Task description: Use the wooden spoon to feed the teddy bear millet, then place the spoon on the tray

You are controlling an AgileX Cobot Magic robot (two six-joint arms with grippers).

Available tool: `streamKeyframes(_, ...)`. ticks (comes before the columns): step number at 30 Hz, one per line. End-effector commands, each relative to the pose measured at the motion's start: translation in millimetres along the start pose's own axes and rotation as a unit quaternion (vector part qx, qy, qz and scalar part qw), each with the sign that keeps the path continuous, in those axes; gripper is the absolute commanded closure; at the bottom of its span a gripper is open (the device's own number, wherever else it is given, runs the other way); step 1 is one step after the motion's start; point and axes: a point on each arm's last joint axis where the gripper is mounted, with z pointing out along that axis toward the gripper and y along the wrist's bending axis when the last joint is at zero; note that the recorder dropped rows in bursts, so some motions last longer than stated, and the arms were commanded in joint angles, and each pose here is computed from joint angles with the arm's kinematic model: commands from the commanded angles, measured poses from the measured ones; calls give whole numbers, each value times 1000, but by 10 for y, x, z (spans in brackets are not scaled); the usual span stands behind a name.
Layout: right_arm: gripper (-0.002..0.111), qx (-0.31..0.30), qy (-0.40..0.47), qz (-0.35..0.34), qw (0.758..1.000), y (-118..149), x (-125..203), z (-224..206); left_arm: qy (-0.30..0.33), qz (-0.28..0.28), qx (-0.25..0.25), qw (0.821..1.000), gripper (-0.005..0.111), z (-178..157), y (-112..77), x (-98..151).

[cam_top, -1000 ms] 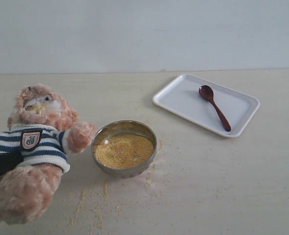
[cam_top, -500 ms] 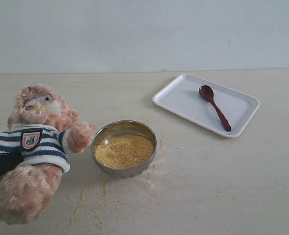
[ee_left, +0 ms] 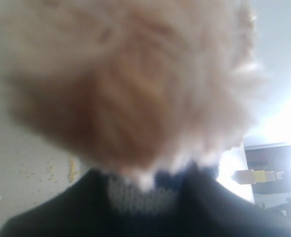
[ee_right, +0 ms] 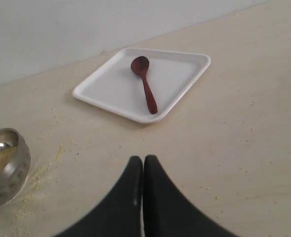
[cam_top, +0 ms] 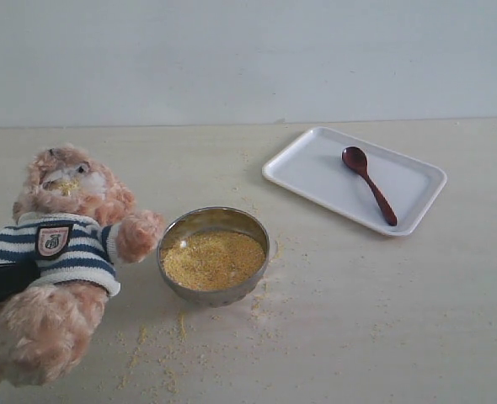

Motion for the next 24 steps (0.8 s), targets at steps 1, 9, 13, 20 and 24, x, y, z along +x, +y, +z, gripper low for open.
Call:
streamKeyframes(1, 108, 1, 5, 4, 1000, -3, 15, -4, -8, 5, 19, 1000, 102, -1, -36, -30)
streamKeyframes(9, 108, -5, 3, 2, 1000, 6, 12, -4, -8, 5, 19, 1000, 102, -1, -36, -30)
streamKeyframes(13, 108, -3, -1, 0, 1000, 2, 8, -15, -8, 5, 19, 1000, 102, -1, -36, -30)
streamKeyframes(20, 108, -29, -159, 4, 987, 19, -122, -316, -8, 5, 19, 1000, 102, -1, -36, -30)
streamKeyframes(24, 108, -32, -176, 4, 984, 22, -152, -327, -8, 5, 19, 1000, 102, -1, -36, -30)
